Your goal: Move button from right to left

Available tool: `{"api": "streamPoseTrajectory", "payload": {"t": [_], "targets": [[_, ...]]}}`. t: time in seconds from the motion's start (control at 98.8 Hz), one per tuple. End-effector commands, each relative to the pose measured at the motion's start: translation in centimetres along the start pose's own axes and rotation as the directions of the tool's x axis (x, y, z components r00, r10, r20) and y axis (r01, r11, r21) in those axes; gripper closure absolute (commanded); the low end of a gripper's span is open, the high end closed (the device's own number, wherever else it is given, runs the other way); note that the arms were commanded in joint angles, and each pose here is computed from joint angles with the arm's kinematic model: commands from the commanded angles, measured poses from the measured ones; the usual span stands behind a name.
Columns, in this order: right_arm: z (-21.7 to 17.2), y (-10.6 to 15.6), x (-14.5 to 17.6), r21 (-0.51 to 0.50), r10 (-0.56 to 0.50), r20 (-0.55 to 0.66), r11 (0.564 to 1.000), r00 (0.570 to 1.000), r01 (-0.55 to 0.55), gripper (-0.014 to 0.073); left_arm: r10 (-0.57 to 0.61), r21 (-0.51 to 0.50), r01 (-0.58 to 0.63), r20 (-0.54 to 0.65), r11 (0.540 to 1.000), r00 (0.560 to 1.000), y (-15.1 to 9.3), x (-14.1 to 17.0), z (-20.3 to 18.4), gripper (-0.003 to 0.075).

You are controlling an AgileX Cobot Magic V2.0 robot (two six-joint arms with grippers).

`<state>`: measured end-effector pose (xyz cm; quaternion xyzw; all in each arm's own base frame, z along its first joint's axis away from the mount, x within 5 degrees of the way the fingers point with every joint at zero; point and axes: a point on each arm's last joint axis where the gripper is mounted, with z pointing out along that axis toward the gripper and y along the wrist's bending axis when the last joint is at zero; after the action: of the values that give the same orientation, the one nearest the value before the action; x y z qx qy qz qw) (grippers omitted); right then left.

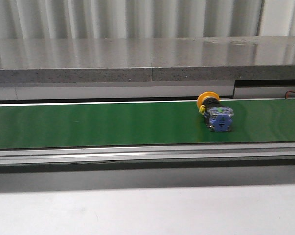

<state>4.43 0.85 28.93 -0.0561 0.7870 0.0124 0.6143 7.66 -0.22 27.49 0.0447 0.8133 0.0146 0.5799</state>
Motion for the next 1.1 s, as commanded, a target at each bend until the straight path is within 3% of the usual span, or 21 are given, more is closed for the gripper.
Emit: {"api": "streamPoseTrajectory", "payload": {"t": [0.0, 0.091, 0.162, 0.395, 0.577, 0.87, 1.093], "targets": [[-0.2, -0.2, -1.4, 0.021, -0.007, 0.096, 1.000, 0.995, 0.005, 0.0662, -0.001, -0.004, 0.001, 0.047, 1.000, 0.999, 0.2, -2.2, 0.5, 0.0347], [-0.2, -0.2, -1.4, 0.021, -0.007, 0.096, 1.000, 0.995, 0.005, 0.0662, -0.003, -0.001, 0.003, 0.009, 1.000, 1.000, 0.2, -2.7, 1.2, 0.0145], [-0.2, -0.2, -1.4, 0.021, -0.007, 0.096, 1.000, 0.995, 0.005, 0.0662, -0.010, 0.004, 0.010, -0.029, 1.000, 1.000, 0.2, -3.1, 1.6, 0.0087], [-0.2, -0.2, -1.4, 0.021, -0.007, 0.096, 1.000, 0.995, 0.005, 0.0662, -0.158, 0.079, 0.169, -0.136, 0.982, 0.978, -0.5, -4.9, 2.6, 0.0125], [-0.2, -0.2, -1.4, 0.021, -0.007, 0.096, 1.000, 0.995, 0.005, 0.0662, -0.255, 0.138, 0.305, -0.295, 0.942, 0.921, -1.4, -6.2, 4.7, 0.0125], [-0.2, -0.2, -1.4, 0.021, -0.007, 0.096, 1.000, 0.995, 0.005, 0.0662, -0.256, 0.282, 0.471, -0.560, 0.836, 0.788, -3.7, -7.9, 9.7, 0.0125], [-0.2, -0.2, -1.4, 0.021, -0.007, 0.096, 1.000, 0.995, 0.005, 0.0662, -0.156, 0.371, 0.454, -0.610, 0.810, 0.777, -6.5, -9.7, 12.9, 0.0125]]}}
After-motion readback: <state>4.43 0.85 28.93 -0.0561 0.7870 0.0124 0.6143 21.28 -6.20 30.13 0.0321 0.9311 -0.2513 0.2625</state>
